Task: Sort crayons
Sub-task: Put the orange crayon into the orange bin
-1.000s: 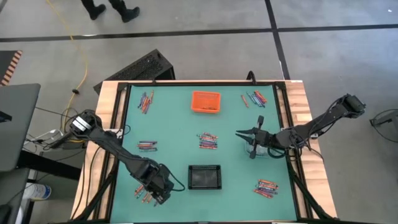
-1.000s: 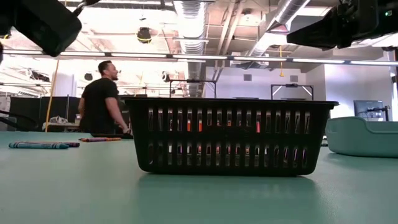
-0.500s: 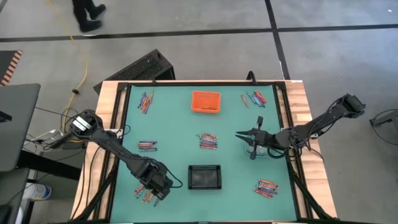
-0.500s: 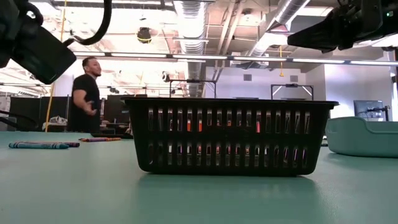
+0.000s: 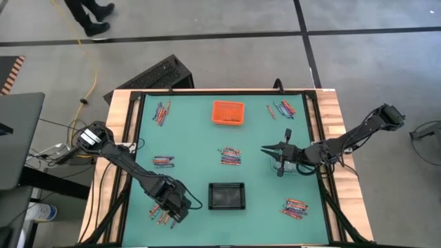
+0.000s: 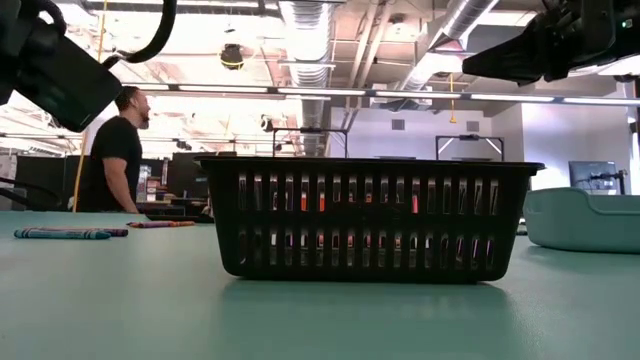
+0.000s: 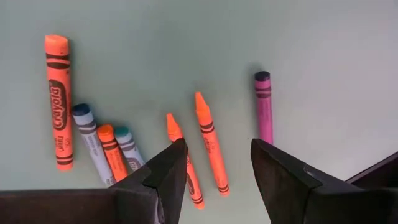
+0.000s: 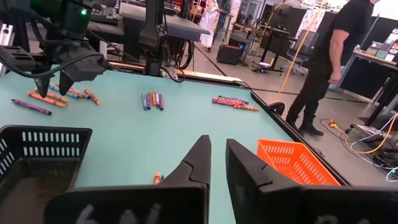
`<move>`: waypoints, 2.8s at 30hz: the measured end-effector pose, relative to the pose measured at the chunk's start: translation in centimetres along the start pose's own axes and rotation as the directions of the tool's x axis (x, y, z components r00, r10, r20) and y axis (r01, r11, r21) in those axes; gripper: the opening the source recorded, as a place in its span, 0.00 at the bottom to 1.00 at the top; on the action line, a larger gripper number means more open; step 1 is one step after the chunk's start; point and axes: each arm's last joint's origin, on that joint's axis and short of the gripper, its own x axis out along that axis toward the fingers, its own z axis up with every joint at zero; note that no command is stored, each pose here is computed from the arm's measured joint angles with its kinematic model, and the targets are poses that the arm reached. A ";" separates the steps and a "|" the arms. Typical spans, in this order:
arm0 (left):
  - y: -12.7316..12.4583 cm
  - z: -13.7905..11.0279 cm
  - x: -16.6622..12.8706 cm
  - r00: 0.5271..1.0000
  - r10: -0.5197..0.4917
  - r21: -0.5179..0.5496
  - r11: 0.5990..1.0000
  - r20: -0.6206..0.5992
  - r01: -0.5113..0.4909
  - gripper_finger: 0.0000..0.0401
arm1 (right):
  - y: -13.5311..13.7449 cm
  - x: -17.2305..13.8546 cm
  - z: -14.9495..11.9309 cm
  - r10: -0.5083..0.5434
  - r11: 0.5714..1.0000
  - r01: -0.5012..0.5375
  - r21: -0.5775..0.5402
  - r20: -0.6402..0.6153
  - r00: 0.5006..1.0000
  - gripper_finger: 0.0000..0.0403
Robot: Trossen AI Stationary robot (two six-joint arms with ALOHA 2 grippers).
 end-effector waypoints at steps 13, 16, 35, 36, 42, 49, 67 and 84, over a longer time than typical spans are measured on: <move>-0.2 0.6 2.2 0.996 0.021 0.077 0.997 -0.092 -0.014 0.42 | 0.0 0.0 0.0 0.000 1.000 0.000 -0.003 -0.003 1.000 0.12; -0.2 0.7 2.2 0.996 0.021 0.083 0.996 -0.090 -0.013 0.40 | 0.0 0.0 0.0 -0.001 1.000 0.001 -0.002 -0.003 1.000 0.12; -0.1 1.0 2.6 0.998 0.044 0.142 0.989 -0.046 -0.037 0.16 | 0.0 0.0 0.0 -0.002 1.000 0.002 -0.003 -0.003 1.000 0.12; -0.1 1.0 2.8 0.997 0.052 0.143 0.989 -0.050 -0.044 0.15 | 0.0 0.0 0.0 -0.002 1.000 0.002 -0.003 -0.003 1.000 0.12; 0.1 1.6 3.7 0.993 0.080 0.172 0.983 -0.087 -0.064 0.11 | 0.0 0.0 0.0 -0.002 1.000 0.002 -0.003 -0.003 1.000 0.12; 0.1 1.6 3.6 0.993 0.089 0.205 0.976 -0.081 -0.071 0.02 | 0.0 0.0 0.0 -0.002 1.000 0.002 -0.002 -0.003 1.000 0.12; 1.9 8.3 -7.4 0.933 -0.127 0.378 0.926 0.335 -0.010 0.02 | 0.0 0.0 0.0 -0.003 1.000 0.003 0.002 0.002 1.000 0.12; 10.6 27.5 -22.3 0.473 -0.371 0.559 0.749 0.799 -0.356 0.02 | 0.0 0.0 0.0 -0.004 1.000 0.004 0.002 0.003 1.000 0.12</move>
